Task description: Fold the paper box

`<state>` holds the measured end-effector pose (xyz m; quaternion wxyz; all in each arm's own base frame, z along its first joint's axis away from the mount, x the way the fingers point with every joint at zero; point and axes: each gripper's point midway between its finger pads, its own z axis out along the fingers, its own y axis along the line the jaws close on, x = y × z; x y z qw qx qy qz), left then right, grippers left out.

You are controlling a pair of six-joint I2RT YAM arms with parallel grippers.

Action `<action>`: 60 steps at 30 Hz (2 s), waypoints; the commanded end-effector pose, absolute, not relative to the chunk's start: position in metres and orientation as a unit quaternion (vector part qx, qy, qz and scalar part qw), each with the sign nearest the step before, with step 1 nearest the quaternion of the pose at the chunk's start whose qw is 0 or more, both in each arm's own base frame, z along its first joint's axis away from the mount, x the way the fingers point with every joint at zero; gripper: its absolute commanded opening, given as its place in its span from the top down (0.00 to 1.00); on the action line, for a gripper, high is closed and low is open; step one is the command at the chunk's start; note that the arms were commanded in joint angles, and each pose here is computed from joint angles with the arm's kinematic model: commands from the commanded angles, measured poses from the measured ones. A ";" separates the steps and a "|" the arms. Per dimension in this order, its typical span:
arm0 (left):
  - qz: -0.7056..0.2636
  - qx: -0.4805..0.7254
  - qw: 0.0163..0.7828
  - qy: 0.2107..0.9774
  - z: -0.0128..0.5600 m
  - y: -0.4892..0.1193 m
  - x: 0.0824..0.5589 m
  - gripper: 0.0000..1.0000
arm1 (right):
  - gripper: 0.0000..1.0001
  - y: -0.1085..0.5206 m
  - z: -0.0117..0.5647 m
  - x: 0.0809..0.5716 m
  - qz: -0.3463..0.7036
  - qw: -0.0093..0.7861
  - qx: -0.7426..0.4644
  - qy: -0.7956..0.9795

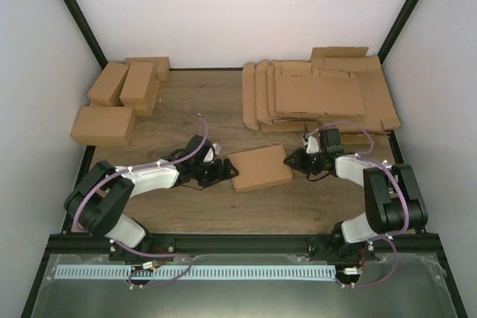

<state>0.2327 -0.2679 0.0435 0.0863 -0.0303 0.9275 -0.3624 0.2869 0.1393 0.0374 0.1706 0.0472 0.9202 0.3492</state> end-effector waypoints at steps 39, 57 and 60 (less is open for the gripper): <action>-0.523 -0.046 0.098 0.846 0.086 -0.286 0.255 0.58 | 0.91 0.138 0.038 0.287 0.424 0.164 0.056 0.889; -0.571 0.013 0.108 0.814 0.188 -0.228 0.267 0.72 | 0.20 0.169 0.186 0.283 0.561 0.249 -0.057 0.787; -0.583 0.044 0.113 0.803 0.212 -0.230 0.262 0.71 | 0.20 0.176 0.202 0.285 0.575 0.242 -0.073 0.778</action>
